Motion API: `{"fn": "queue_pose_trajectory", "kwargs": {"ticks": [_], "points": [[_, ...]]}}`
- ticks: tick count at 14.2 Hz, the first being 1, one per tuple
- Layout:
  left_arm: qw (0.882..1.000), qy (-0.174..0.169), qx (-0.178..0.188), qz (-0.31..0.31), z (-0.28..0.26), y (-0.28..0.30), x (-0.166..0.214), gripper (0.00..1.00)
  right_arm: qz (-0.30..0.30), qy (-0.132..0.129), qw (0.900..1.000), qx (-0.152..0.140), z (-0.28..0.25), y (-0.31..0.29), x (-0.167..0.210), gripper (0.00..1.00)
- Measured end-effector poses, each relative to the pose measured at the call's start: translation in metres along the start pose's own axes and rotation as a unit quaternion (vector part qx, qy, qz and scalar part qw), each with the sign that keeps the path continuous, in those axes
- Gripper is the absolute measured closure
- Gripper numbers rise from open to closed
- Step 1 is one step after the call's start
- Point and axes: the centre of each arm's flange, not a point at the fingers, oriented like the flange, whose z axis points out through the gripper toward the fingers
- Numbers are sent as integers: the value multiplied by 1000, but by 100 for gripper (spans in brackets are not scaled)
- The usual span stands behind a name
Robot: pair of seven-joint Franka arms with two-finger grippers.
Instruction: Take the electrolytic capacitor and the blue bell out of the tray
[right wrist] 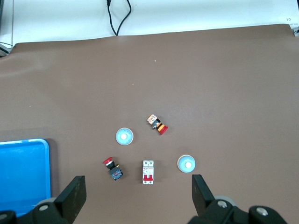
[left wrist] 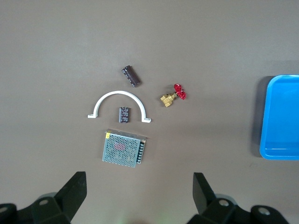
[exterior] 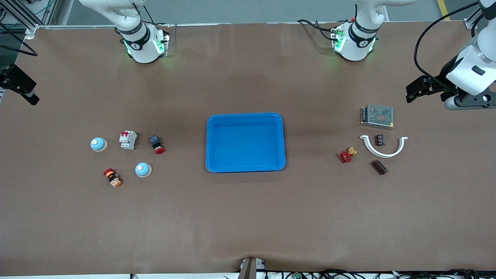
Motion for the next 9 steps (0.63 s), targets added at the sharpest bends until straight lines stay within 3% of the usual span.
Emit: {"fn": "queue_pose_trajectory", "kwargs": {"ticks": [9], "points": [[1000,-5,0,-3,5,-3,3,0,-26,-7,1000,7,7,-32,1,0]]}}
